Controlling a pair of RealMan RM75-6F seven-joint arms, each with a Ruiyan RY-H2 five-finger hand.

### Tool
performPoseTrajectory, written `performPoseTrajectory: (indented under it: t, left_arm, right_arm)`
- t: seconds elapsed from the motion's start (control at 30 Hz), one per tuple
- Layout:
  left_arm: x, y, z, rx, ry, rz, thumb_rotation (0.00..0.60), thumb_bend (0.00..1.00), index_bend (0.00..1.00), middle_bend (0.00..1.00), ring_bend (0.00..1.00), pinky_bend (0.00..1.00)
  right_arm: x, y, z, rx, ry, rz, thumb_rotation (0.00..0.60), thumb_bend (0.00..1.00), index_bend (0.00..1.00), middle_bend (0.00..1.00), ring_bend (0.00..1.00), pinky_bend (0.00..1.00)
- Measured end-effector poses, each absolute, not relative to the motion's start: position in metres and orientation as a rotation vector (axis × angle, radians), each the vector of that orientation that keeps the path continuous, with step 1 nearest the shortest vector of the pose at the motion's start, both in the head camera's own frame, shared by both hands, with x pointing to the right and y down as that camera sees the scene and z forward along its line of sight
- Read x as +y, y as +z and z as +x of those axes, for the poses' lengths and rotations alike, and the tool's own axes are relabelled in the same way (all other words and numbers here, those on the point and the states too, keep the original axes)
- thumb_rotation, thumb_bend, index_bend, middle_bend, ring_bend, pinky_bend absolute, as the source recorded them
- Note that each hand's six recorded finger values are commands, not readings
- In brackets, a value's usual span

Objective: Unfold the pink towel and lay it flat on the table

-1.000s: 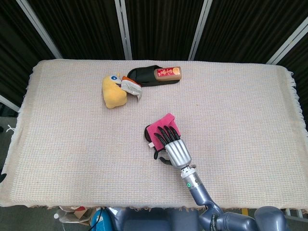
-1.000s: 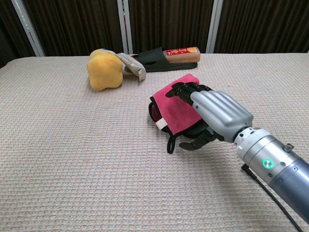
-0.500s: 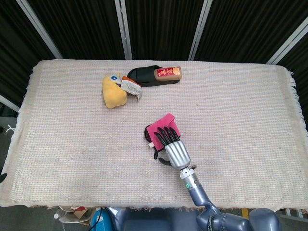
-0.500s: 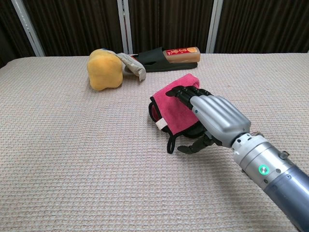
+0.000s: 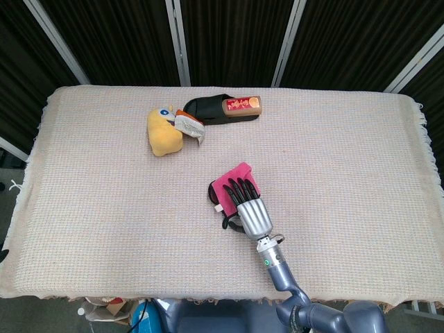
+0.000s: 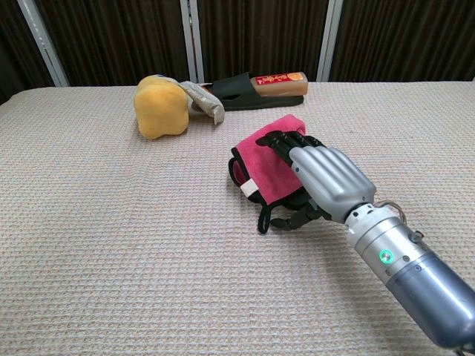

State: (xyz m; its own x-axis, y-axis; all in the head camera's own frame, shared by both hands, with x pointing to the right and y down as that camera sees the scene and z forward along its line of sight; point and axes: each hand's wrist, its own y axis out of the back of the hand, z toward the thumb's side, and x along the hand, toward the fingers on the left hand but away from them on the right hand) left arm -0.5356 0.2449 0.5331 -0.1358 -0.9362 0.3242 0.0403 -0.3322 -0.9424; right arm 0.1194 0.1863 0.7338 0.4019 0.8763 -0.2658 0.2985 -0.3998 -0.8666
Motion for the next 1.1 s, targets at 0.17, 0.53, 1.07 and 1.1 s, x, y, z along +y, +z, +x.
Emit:
performPoseTrajectory:
  t: [0.17, 0.53, 1.07, 1.1]
  left_arm:
    - [0.245, 0.533, -0.534, 1.078, -1.577, -1.341, 0.600, 0.03, 0.00, 0.00, 0.00, 0.00]
    - [0.245, 0.533, -0.534, 1.081, -1.576, -1.339, 0.600, 0.03, 0.00, 0.00, 0.00, 0.00]
    - [0.246, 0.532, -0.528, 1.079, -1.564, -1.349, 0.600, 0.03, 0.00, 0.00, 0.00, 0.00]
    - [0.246, 0.532, -0.528, 1.079, -1.563, -1.350, 0.600, 0.03, 0.00, 0.00, 0.00, 0.00]
  right_arm:
    - [0.185, 0.734, 0.118, -1.053, 0.958, -1.915, 0.600, 0.16, 0.11, 0.10, 0.01, 0.09]
    - [0.171, 0.727, 0.124, -1.169, 0.921, -1.884, 0.600, 0.38, 0.11, 0.10, 0.01, 0.09]
    - [0.168, 0.719, 0.138, -1.193, 0.927, -1.855, 0.600, 0.39, 0.55, 0.22, 0.06, 0.11]
    - [0.168, 0.719, 0.139, -1.194, 0.928, -1.855, 0.600, 0.39, 0.57, 0.24, 0.07, 0.11]
